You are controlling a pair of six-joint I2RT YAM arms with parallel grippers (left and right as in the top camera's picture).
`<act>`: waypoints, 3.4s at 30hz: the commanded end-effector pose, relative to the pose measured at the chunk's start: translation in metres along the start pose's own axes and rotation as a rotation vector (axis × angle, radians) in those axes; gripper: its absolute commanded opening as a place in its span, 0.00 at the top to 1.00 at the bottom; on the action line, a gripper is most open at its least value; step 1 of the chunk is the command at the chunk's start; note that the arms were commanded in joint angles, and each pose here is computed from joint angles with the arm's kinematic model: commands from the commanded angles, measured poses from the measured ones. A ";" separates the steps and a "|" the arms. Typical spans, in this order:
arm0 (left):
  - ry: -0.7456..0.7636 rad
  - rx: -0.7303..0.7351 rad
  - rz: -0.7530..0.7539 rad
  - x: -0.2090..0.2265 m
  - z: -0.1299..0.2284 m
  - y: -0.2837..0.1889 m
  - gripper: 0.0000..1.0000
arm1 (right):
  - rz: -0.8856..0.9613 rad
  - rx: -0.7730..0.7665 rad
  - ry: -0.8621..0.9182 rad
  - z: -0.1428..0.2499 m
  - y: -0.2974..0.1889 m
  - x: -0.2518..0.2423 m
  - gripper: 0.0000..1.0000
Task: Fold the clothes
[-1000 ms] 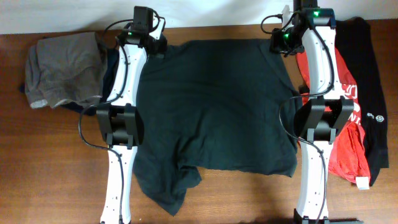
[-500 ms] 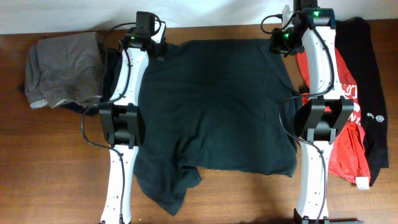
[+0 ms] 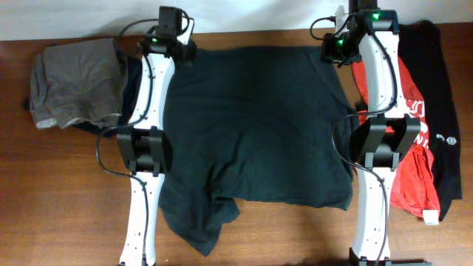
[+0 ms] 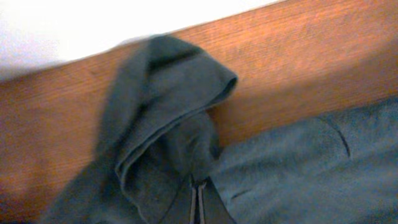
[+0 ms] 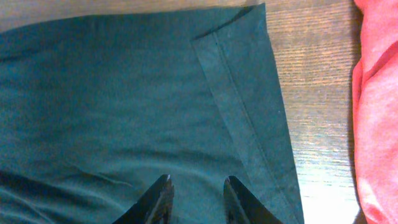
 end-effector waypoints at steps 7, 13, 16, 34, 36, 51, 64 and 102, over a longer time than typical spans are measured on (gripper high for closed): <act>-0.034 -0.024 0.053 -0.002 -0.016 -0.052 0.99 | -0.009 -0.146 -0.045 -0.026 -0.018 0.009 0.68; -0.021 0.004 0.096 -0.016 -0.011 -0.053 0.99 | -0.014 -0.209 -0.064 -0.039 0.002 0.010 0.64; -0.009 0.005 0.105 -0.025 -0.012 -0.053 1.00 | 0.010 -0.229 -0.075 -0.043 0.018 0.011 0.64; 0.009 0.023 0.085 -0.034 -0.011 -0.053 1.00 | 0.187 -0.214 -0.061 -0.026 0.116 0.019 0.50; 0.009 0.025 0.078 -0.033 -0.011 -0.053 0.99 | 0.191 -0.219 -0.043 -0.027 0.119 0.017 0.50; 0.010 0.033 0.064 -0.031 -0.009 -0.053 0.99 | 0.250 -0.230 -0.036 -0.022 0.146 0.004 0.51; 0.005 0.044 0.044 -0.026 -0.007 -0.053 0.99 | 0.272 -0.240 -0.032 -0.024 0.144 0.001 0.68; -0.018 0.027 0.002 -0.005 -0.013 -0.073 0.99 | 0.299 -0.267 0.034 -0.045 0.023 -0.025 0.96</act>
Point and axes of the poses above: each gripper's point midway between its finger pads, its own y axis out along the fingers, its own x axis along the line the jaws close on, z = x × y, the point moved 6 cm from there along -y, back along the fingers, and after that the axes turned 4 degrees about y, right-handed, at the moved point
